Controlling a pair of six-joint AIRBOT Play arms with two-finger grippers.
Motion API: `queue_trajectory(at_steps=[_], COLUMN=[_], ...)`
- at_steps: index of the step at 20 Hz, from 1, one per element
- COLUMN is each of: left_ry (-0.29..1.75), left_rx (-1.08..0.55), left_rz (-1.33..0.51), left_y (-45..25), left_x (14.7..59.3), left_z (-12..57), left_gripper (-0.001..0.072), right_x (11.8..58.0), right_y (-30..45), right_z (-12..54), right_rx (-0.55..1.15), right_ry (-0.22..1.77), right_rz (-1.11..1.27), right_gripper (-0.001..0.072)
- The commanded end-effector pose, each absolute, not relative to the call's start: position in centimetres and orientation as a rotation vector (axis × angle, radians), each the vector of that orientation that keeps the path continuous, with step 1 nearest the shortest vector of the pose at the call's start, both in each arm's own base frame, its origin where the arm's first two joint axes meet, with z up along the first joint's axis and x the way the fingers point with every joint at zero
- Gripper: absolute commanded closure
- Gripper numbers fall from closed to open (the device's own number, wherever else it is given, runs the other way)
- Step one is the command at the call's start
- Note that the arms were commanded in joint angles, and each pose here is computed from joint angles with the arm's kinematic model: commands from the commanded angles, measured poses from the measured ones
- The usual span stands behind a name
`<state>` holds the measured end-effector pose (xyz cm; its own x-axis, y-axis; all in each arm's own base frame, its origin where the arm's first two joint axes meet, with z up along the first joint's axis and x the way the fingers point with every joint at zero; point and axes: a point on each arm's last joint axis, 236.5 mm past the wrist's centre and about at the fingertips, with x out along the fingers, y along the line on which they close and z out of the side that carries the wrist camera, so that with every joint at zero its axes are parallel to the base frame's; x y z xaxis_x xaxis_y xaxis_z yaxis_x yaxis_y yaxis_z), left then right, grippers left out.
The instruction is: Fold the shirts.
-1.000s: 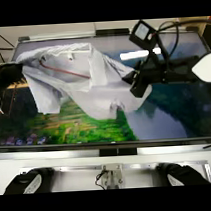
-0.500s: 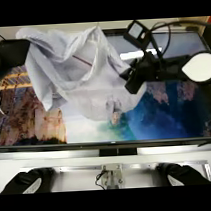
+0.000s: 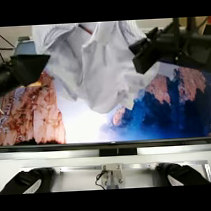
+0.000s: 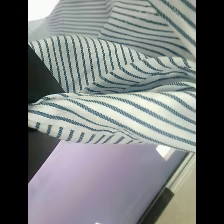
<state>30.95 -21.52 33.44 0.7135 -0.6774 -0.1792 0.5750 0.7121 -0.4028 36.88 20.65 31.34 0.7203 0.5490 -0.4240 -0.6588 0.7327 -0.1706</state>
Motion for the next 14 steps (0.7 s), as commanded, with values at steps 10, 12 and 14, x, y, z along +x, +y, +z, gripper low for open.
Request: queue_trajectory(at_steps=[10, 12, 14], left_ry=[-0.107, -0.101, -0.063], left_rx=[0.06, 0.051, 0.052], left_rz=[-0.577, -0.604, -0.63], left_y=[-19.1, -21.2, -23.6], left_x=[33.2, 34.6, 36.4], left_z=[42.3, 41.3, 39.1], left_gripper=[0.0091, 0.0091, 0.0093], right_x=[32.6, 32.3, 32.9], right_y=[22.7, 24.9, 26.4], right_z=[24.4, 23.6, 23.3], right_rx=[-0.342, -0.359, -0.357], right_ry=[0.693, 0.696, 0.673], right_rz=[0.819, 0.863, 0.88], right_gripper=[0.0639, 0.0639, 0.0639])
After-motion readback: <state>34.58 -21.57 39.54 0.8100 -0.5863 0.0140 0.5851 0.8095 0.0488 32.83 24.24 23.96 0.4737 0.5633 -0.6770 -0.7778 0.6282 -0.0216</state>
